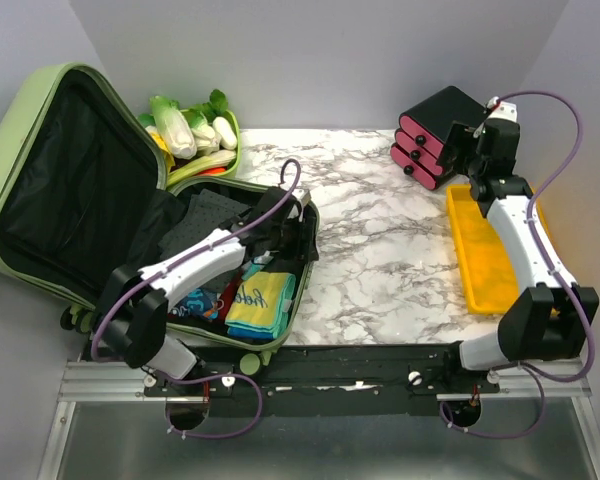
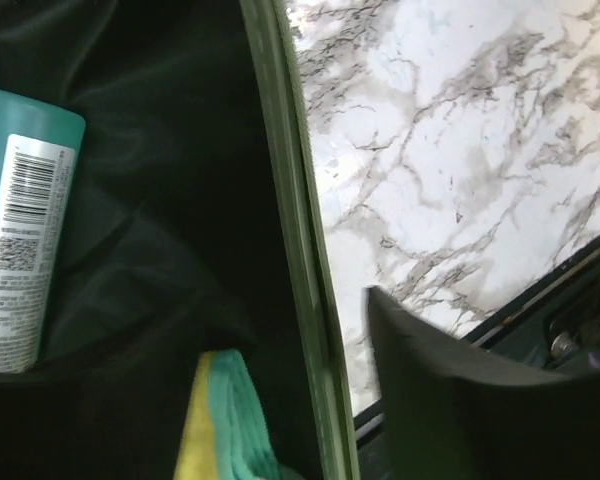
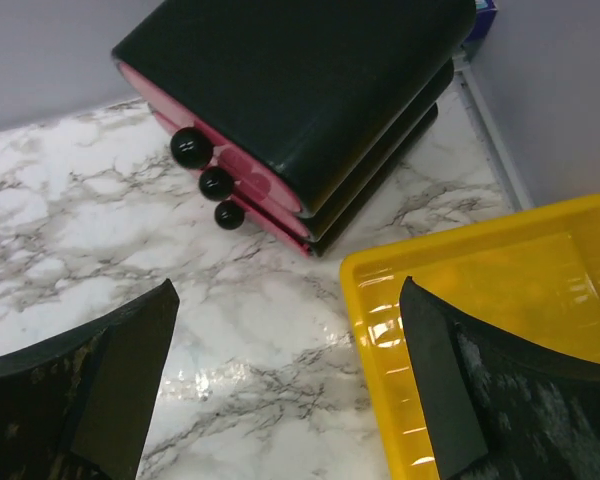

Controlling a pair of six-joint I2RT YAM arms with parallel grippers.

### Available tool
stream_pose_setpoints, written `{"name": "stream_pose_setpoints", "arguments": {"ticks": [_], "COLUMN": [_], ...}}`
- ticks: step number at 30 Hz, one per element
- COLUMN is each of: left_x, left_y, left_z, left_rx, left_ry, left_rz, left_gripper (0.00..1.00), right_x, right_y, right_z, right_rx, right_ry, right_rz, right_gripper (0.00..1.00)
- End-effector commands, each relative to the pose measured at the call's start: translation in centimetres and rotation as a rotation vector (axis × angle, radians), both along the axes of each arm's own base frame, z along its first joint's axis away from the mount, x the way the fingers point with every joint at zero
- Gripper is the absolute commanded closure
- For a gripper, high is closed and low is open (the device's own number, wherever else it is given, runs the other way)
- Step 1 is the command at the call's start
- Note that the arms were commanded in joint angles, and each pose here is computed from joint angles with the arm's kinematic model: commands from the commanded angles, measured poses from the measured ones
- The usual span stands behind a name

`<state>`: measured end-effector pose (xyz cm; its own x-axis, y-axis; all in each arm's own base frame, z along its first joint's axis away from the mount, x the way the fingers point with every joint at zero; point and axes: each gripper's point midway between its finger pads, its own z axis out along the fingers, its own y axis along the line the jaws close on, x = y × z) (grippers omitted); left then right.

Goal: Open, take out, and arrange the luggage

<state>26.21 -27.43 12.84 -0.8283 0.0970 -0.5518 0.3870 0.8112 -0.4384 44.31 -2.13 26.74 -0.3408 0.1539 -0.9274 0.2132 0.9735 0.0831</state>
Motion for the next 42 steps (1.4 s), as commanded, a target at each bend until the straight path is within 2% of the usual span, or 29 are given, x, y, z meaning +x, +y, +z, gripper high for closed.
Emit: {"name": "stream_pose_setpoints", "arguments": {"ticks": [1, 2, 4, 6, 7, 11, 13, 14, 15, 20, 23, 24, 26, 27, 29, 30, 35, 42], "left_x": [2.9, 3.3, 4.1, 4.4, 4.9, 7.4, 8.4, 8.9, 9.4, 11.1, 11.6, 11.5, 11.5, 11.3, 10.3, 10.2, 8.5, 7.8], "left_y": [-0.5, -0.3, -0.4, -0.6, -0.4, 1.2, 1.4, 1.5, 1.6, 1.0, 0.1, 0.1, -0.2, -0.3, -1.3, -1.7, -2.1, 0.8], "left_z": [-0.9, -2.1, -2.0, -2.3, -2.0, -0.8, -0.5, -0.8, -0.8, -1.0, -1.0, -1.0, -0.1, 0.4, 2.4, 3.5, 9.2, 11.3], "left_rx": [0.075, 0.116, 0.147, 0.155, 0.163, 0.194, 0.186, 0.187, 0.177, 0.178, 0.166, 0.17, 0.155, 0.146, 0.081, 0.051, -0.05, -0.016], "left_ry": [-0.022, -0.002, 0.002, 0.011, -0.005, -0.084, -0.104, -0.106, -0.103, -0.113, -0.104, -0.095, -0.102, -0.101, -0.11, -0.13, -0.221, -0.297], "left_rz": [0.059, 0.067, 0.074, 0.076, 0.1, 0.232, 0.258, 0.268, 0.274, 0.281, 0.261, 0.254, 0.242, 0.233, 0.175, 0.154, 0.106, 0.192], "left_gripper": [0.42, 0.44, 0.56, 0.59, 0.6, 0.6, 0.61, 0.61, 0.62, 0.63, 0.52, 0.36, 0.27, 0.17, 0.12, 0.01, 0.01, 0.01], "right_x": [2.9, 3.4, 5.4, 6.9, 7.9, 11.4, 12.6, 13.5, 14.3, 17.1, 18.6, 18.9, 19.8, 20.2, 20.9, 21.2, 23.1, 22.7], "right_y": [-1.2, -1.1, -0.8, -0.7, -0.8, -1.3, -2.1, -2.5, -2.7, -5.5, -7.8, -8.4, -9.8, -9.9, -10.7, -11.0, -11.1, -10.5], "right_z": [0.9, 0.7, 0.4, 0.5, -0.8, 1.7, 2.4, 1.0, 2.8, 2.5, 1.3, 1.1, 0.2, 0.0, -1.0, -1.4, -2.6, -3.8], "right_rx": [-0.054, -0.071, -0.086, -0.098, -0.098, -0.097, -0.096, -0.079, -0.076, -0.091, -0.083, -0.071, -0.039, -0.008, 0.002, -0.001, -0.004, -0.002], "right_ry": [0.003, 0.009, 0.018, 0.018, 0.044, -0.022, -0.041, -0.012, -0.053, -0.063, -0.061, -0.064, -0.069, -0.076, -0.074, -0.073, -0.108, -0.071], "right_rz": [0.033, 0.051, 0.091, 0.114, 0.113, 0.111, 0.105, 0.095, 0.099, 0.07, 0.045, 0.033, 0.035, 0.048, 0.057, 0.057, 0.125, 0.183], "right_gripper": [0.0, 0.0, 0.0, 0.0, 0.0, 0.0, 0.0, 0.0, 0.0, 0.0, 0.0, 0.0, 0.0, 0.0, 0.0, 0.0, 0.0, 0.0]}}
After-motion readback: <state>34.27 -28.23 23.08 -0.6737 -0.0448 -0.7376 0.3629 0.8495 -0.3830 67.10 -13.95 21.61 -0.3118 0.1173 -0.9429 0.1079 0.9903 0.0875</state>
